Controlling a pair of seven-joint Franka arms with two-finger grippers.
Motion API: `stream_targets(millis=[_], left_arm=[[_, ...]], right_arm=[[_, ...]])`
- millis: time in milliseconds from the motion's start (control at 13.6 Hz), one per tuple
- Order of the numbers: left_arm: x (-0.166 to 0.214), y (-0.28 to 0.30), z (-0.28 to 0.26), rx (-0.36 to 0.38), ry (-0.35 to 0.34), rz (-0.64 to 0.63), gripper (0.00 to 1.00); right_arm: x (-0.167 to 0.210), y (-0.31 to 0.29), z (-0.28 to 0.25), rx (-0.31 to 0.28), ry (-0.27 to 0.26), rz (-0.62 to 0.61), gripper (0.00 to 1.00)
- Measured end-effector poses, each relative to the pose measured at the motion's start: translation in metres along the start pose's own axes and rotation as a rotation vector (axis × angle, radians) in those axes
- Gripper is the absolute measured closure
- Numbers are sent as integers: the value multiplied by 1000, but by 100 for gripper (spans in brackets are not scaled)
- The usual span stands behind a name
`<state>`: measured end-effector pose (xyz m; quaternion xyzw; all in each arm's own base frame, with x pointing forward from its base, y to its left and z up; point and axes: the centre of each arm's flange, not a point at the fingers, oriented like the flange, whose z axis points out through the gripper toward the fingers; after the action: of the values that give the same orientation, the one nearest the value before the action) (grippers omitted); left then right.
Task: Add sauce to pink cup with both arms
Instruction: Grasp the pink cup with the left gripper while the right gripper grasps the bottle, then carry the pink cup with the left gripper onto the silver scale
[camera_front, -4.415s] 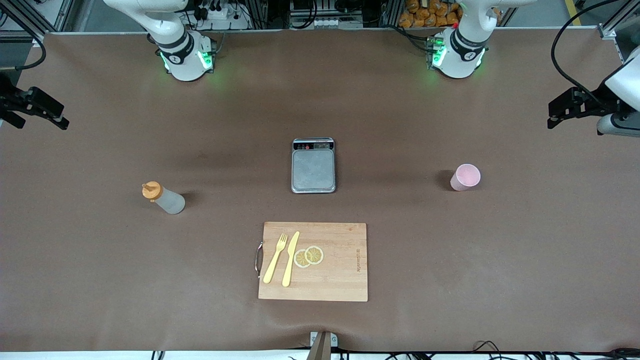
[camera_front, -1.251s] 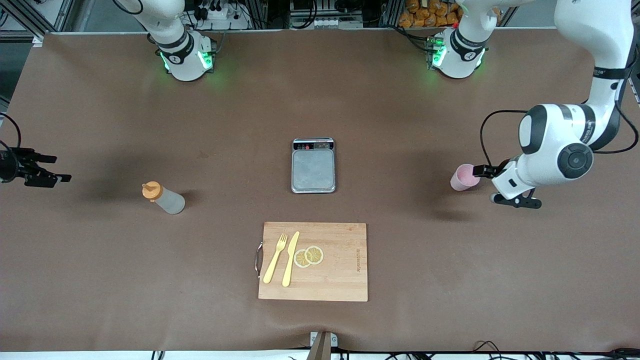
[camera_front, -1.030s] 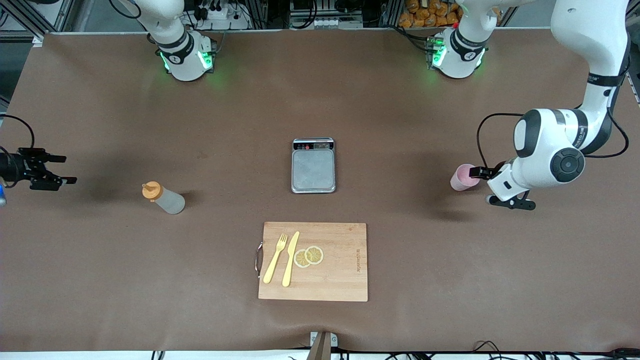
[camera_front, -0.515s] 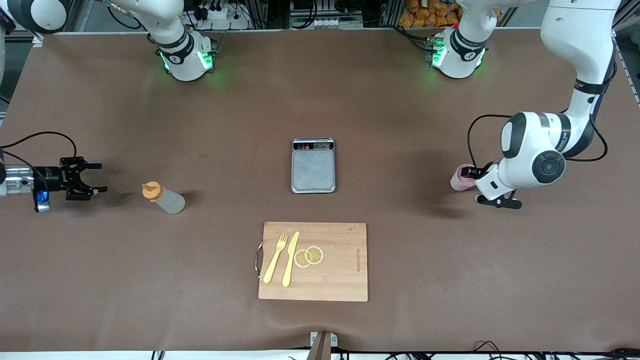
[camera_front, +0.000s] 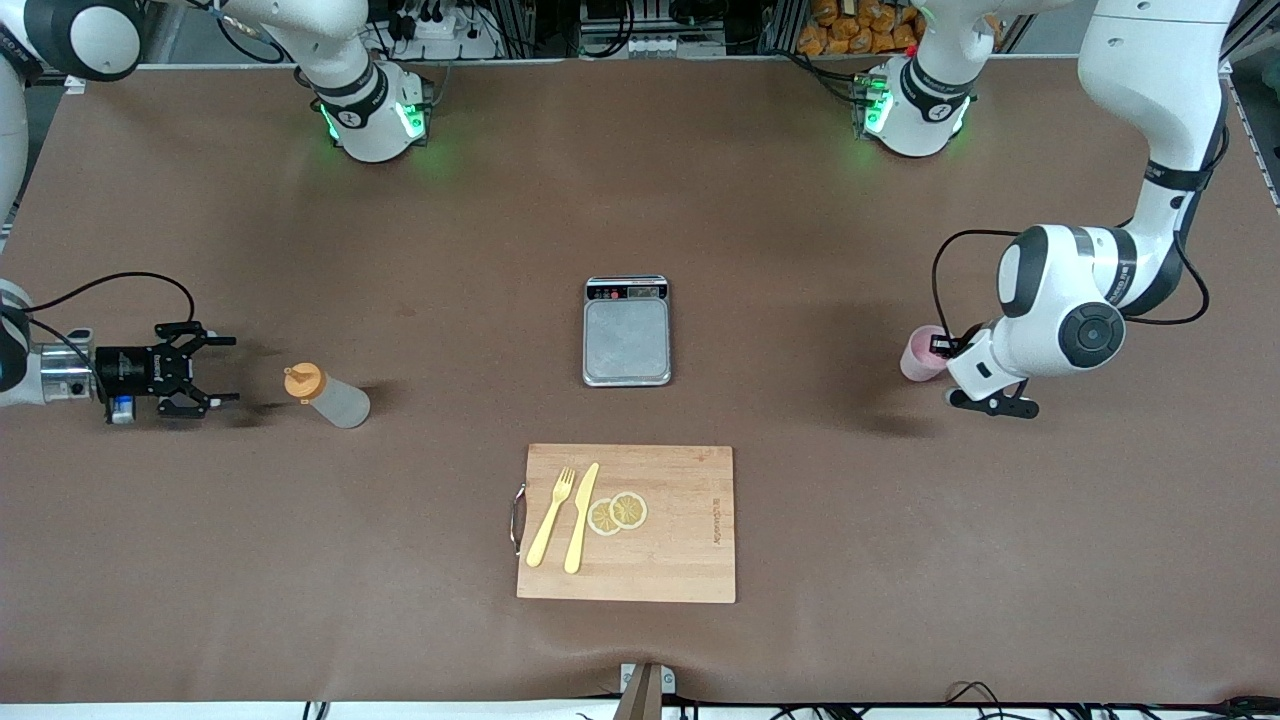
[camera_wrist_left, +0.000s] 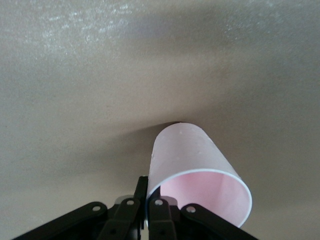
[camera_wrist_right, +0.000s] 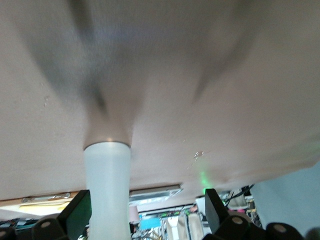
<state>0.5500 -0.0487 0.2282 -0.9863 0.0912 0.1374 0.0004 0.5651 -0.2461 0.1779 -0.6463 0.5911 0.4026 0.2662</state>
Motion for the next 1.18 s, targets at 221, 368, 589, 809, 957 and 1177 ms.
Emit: stream_targets(millis=[221, 368, 589, 809, 957, 1177], left_arm=[[6, 9, -23, 1, 48, -1, 96], [8, 32, -55, -14, 84, -17, 96], [9, 98, -99, -27, 91, -66, 96], [4, 173, -121, -56, 104, -135, 96], [2, 218, -135, -123, 104, -199, 96], [3, 280, -148, -167, 81, -295, 96]], right_arm=[[17, -7, 32, 16, -93, 27, 0], [28, -11, 51, 27, -151, 42, 0], [29, -17, 70, 34, -226, 43, 0], [20, -25, 79, 29, -244, 31, 0], [13, -31, 83, 33, -253, 18, 0], [4, -40, 94, 37, -270, -13, 0]])
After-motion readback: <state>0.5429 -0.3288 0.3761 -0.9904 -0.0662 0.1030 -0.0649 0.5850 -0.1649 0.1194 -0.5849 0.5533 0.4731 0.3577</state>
